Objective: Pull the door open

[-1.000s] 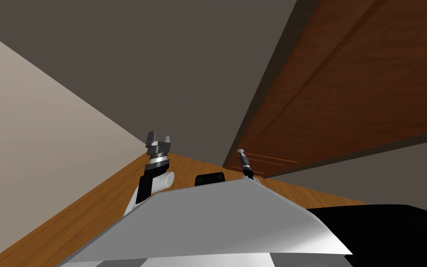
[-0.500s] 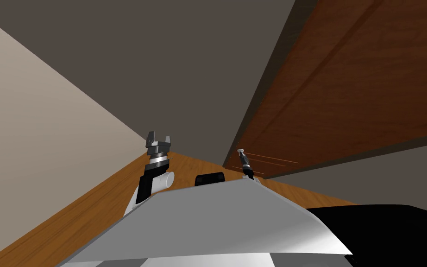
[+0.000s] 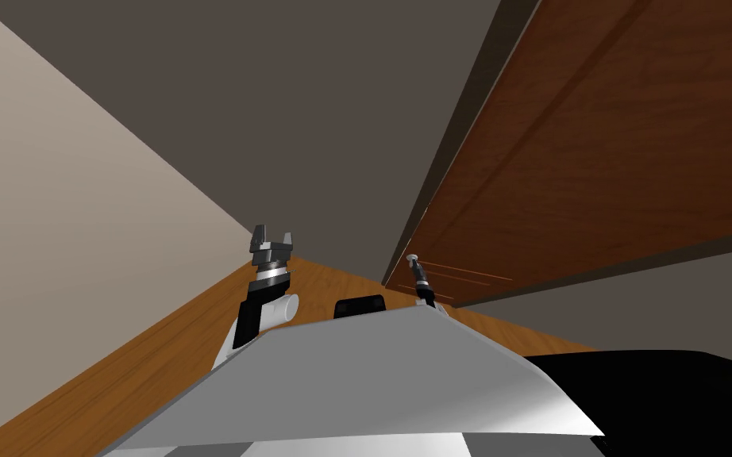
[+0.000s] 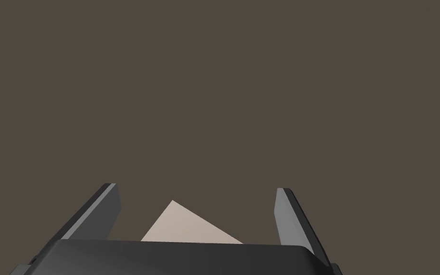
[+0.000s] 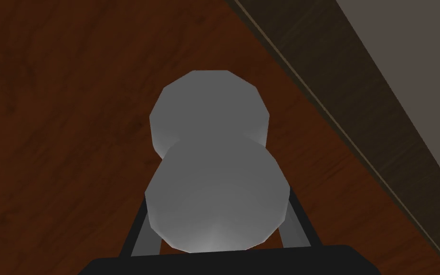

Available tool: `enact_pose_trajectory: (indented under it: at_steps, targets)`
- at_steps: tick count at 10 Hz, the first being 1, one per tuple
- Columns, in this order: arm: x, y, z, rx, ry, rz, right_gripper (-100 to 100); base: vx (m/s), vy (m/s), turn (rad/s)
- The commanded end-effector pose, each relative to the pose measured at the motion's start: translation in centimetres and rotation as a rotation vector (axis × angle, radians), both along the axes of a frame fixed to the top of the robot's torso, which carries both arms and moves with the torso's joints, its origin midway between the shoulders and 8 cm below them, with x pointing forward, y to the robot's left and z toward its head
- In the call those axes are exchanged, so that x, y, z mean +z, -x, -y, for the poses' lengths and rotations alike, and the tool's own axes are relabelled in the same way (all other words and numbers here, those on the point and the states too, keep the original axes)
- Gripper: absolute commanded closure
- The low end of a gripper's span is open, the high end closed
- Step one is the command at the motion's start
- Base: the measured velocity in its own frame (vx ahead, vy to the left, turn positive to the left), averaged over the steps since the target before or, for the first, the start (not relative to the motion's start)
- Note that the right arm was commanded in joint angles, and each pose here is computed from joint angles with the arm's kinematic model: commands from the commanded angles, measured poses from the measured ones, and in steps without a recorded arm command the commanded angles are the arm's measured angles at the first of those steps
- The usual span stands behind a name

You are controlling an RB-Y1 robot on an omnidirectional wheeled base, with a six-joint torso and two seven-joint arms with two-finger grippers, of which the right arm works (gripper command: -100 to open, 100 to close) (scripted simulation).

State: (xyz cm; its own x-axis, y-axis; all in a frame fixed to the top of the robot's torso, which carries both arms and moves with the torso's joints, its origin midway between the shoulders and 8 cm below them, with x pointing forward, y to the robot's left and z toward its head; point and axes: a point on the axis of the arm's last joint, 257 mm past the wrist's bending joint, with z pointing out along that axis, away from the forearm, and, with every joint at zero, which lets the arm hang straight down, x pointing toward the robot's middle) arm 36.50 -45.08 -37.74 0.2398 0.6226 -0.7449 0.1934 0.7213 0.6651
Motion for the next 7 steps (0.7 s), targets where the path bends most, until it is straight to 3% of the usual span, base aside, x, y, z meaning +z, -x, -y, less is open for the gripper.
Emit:
enact_pose_trajectory:
  at_steps: [1,7]
  targets:
    - [-0.19,-0.06,-0.27,0.003,-0.037,0.01,100,-0.029,-0.007,0.033]
    - [0.0,-0.37,0.27,-0.008,-0.229,0.082,100,-0.048,-0.011,0.058]
